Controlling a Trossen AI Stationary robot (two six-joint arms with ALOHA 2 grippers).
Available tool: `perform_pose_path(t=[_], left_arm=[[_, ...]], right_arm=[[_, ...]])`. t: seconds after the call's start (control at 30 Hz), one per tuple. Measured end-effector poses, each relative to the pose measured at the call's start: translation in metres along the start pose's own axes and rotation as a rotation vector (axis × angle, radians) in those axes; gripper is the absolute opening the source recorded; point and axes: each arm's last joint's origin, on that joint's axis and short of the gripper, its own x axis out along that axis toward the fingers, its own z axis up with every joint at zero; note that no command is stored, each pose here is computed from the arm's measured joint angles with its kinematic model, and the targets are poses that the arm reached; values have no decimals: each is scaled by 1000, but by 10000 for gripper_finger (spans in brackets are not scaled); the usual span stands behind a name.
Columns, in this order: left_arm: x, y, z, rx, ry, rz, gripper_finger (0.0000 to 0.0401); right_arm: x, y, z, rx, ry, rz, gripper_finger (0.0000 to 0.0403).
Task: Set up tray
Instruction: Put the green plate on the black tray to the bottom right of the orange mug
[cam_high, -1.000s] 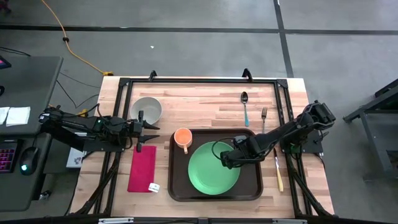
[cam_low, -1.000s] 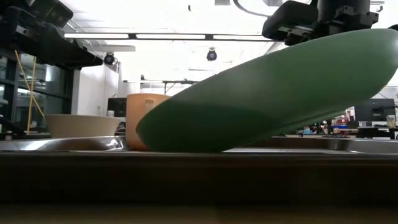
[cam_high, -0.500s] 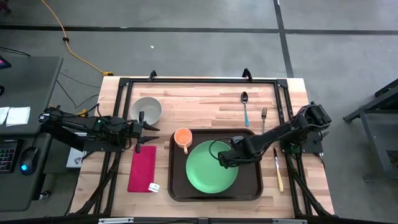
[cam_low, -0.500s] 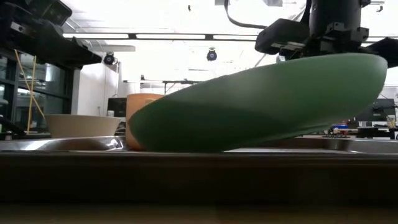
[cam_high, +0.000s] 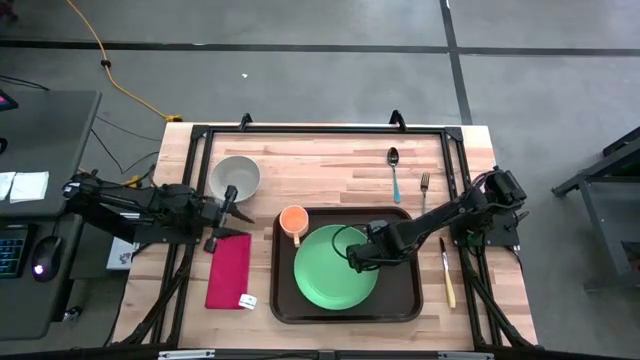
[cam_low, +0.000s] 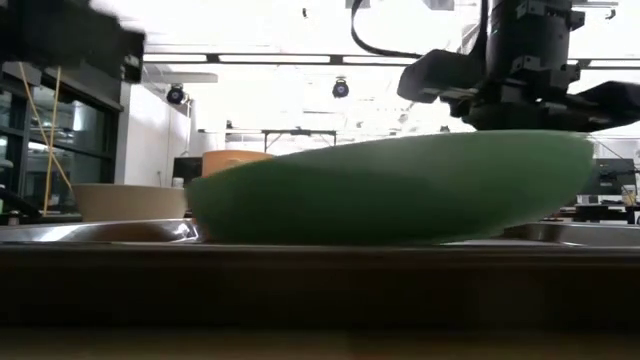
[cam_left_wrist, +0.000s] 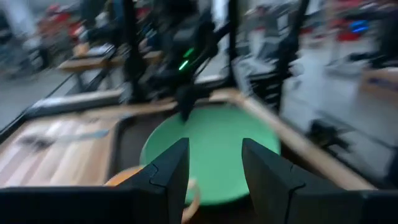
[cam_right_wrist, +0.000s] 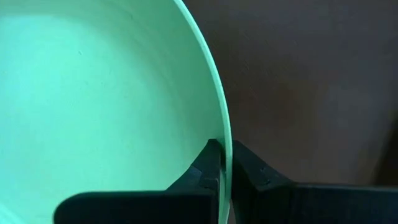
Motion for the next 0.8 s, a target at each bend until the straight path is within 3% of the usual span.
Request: perform_pose_path(t=[0.2, 0.5, 0.6, 0.8], left_arm=[[-5, -4, 10, 24, -112, -140, 179], [-11, -10, 14, 13, -170, -344, 179], [-12, -10, 14, -39, -160, -362, 179], [-11, -10, 13, 10, -163, -359, 179]], right_arm=[[4, 2, 1, -2, 9, -5, 1], [4, 3, 0, -1, 10, 7, 0], [4, 4, 0, 0, 12, 15, 0], [5, 5, 0, 2, 15, 22, 0]])
